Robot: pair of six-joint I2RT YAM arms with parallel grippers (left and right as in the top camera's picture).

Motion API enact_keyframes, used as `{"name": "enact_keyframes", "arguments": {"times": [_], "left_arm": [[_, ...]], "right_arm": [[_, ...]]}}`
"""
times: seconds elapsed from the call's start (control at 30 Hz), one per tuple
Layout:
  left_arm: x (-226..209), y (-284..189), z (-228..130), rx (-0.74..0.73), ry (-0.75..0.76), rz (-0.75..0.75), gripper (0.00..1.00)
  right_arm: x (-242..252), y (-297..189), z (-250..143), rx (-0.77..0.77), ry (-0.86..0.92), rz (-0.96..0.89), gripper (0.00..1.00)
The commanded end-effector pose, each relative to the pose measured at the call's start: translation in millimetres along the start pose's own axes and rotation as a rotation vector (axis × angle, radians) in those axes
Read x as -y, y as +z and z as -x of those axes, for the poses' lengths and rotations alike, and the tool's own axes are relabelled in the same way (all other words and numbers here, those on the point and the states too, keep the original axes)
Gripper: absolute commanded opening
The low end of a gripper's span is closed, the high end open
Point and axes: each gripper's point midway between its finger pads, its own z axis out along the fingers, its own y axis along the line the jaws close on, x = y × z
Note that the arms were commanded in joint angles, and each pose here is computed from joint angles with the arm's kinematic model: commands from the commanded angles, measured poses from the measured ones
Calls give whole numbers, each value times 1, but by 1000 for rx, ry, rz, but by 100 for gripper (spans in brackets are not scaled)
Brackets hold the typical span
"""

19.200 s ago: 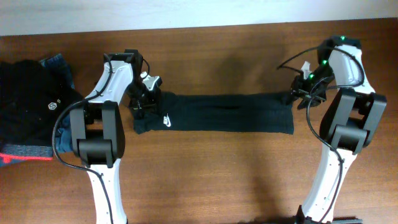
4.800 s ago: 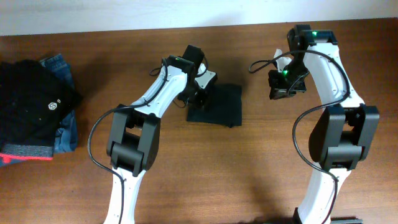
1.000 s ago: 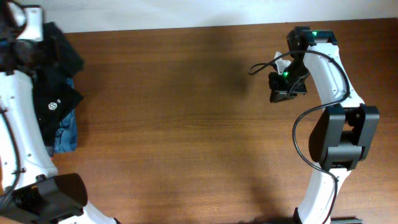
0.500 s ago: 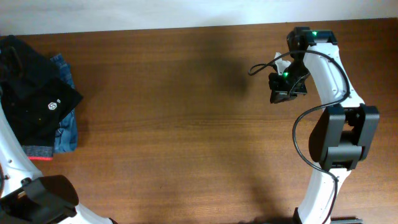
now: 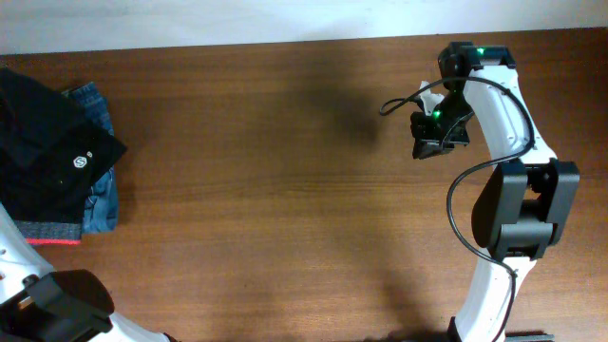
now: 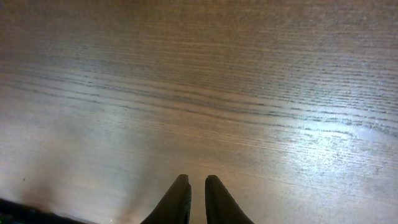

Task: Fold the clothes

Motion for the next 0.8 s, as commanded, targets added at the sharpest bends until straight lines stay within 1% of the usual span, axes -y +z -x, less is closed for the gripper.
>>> {"name": "enact_keyframes", "arguments": {"times": [0.0, 0.53, 0.77], "left_arm": [[-14, -6, -2, 4, -38, 21, 4], [-31, 61, -39, -183, -75, 20, 4], [-40, 69, -47, -209, -93, 26, 4]], "right_arm": [[-1, -3, 1, 4, -8, 14, 14], [-2, -3, -3, -11, -3, 15, 14], [-2, -3, -3, -11, -3, 15, 14]]}}
